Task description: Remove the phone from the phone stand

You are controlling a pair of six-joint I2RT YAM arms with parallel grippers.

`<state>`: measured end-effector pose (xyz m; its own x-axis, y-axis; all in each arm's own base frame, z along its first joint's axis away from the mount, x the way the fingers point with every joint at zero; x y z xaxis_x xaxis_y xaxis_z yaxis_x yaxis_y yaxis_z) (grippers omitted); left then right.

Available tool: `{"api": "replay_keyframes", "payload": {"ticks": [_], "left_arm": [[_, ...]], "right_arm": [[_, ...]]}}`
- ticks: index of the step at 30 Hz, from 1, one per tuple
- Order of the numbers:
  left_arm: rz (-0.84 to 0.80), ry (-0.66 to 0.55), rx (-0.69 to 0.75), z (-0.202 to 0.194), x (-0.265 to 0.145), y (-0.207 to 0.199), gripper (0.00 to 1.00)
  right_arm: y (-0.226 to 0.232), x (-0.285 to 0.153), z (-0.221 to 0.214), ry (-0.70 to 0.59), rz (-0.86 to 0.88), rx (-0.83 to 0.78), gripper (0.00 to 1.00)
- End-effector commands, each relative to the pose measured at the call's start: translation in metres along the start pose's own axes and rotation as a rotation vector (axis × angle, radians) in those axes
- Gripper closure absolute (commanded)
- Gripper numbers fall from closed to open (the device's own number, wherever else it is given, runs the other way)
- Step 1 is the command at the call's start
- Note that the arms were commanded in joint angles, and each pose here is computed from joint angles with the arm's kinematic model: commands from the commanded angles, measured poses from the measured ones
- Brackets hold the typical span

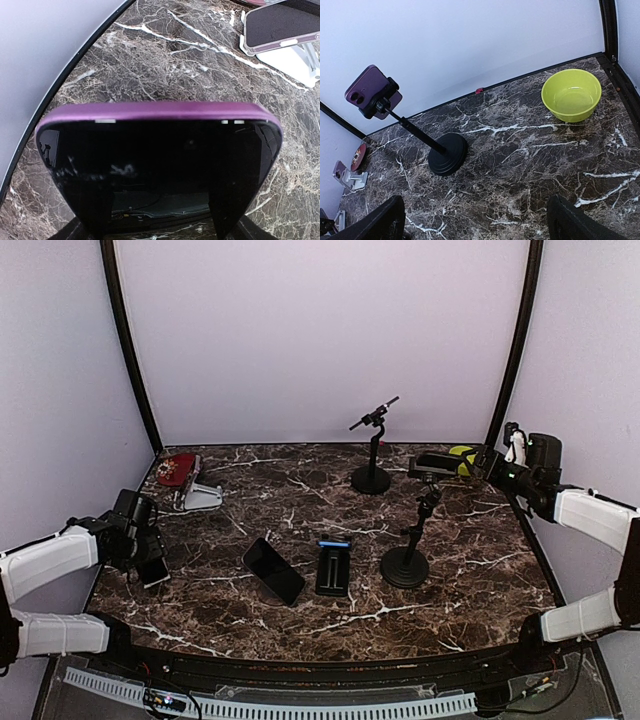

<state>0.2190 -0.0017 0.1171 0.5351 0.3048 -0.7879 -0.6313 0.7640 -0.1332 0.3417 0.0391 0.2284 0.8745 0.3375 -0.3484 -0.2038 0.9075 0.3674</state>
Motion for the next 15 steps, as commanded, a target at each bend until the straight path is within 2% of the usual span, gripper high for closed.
{"api": "replay_keyframes", "payload": {"ticks": [1,15], "left_arm": [[-0.018,-0.024,-0.008,0.011,-0.014,-0.002,0.38],[-0.13,-0.051,0.01,0.038,-0.062,-0.017,0.44]], "right_arm": [[0.002,-0.002,0.007,-0.034,0.024,-0.007,0.01],[0.013,-0.013,0.023,-0.077,0.052,-0.036,0.01]]}}
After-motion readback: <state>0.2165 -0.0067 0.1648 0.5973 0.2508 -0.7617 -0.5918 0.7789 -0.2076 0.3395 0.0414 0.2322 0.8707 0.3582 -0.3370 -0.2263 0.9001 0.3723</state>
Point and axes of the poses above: each gripper's point midway between its finger pads, its own x axis out along the fingers, its own y axis along the line the jaws close on, z = x × y, the point moved 6 cm from there along -x, back along the fingers, and after that the axes turned 9 degrees about -x, right-handed, at the moved point
